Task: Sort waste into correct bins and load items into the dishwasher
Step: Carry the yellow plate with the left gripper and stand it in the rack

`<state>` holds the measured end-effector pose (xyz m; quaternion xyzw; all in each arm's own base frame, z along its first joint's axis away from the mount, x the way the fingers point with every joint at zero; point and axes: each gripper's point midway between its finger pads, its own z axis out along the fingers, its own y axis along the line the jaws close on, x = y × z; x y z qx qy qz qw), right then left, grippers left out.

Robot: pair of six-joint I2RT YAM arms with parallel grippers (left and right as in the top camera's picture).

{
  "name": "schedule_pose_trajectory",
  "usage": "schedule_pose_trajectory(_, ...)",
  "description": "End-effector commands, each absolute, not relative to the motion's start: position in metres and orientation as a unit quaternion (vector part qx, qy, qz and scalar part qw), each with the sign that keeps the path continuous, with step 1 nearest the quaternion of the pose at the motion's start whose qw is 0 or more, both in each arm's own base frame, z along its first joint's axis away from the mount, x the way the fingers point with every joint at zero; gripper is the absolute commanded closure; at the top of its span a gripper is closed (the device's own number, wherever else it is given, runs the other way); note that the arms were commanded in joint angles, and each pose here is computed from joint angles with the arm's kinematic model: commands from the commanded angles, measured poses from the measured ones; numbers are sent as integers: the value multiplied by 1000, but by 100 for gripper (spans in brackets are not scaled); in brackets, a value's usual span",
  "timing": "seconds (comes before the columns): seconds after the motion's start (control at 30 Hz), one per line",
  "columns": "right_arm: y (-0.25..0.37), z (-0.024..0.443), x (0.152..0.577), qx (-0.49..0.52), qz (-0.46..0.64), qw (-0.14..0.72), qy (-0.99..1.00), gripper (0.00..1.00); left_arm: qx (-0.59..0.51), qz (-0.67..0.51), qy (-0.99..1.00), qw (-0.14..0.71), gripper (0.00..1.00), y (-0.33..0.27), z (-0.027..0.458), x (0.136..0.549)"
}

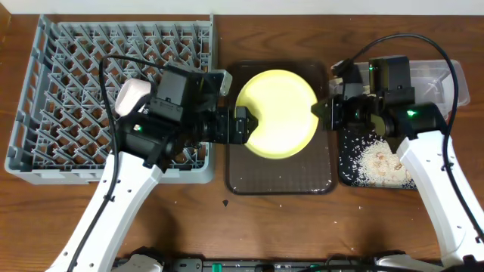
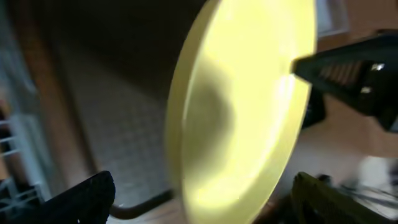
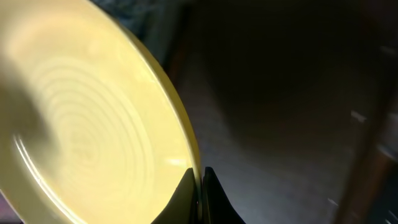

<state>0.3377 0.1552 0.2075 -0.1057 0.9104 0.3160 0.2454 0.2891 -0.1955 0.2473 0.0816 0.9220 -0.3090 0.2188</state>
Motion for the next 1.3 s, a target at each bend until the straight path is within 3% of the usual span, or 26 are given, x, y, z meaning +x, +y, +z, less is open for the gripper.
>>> schedule_pose_trajectory(0.0,184,241,313,-224,412,264,843,99,98,-358,906,202,8,-208,258,278)
schedule_pose_trajectory(0.1,192,250,306,-252,440,266,820,99,98,-359,906,201,10,-208,258,278)
schedule_pose_trajectory(0.23,193,251,306,-256,443,269,816,98,97,-359,906,200,76,-208,258,278)
schedule_pose_trajectory(0.3,191,249,308,-253,433,271,822,89,93,-349,909,207,92,-205,257,281)
schedule_pose_trajectory(0.43,168,227,327,-183,353,268,877,86,57,-299,919,250,92,-182,266,295)
schedule_pose_trajectory(0.47,161,222,331,-161,337,264,889,82,41,-267,924,272,92,-167,270,302)
schedule_pose_trajectory(0.57,150,212,331,-125,312,250,908,57,12,-141,929,341,93,-113,284,313)
schedule_pose_trajectory(0.63,149,210,329,-122,309,244,911,48,4,-1,916,400,92,-61,302,316)
schedule_pose_trajectory(0.77,149,209,328,-111,312,238,913,45,-30,245,864,439,93,22,343,303)
schedule_pose_trajectory(0.9,149,208,327,-103,313,233,915,44,-20,413,824,386,92,69,363,291)
schedule_pose_trajectory(1.07,149,206,324,-98,313,223,918,44,-19,455,819,349,92,99,362,304)
schedule_pose_trajectory(1.27,146,203,321,-94,308,215,922,43,-19,434,853,289,92,127,318,330)
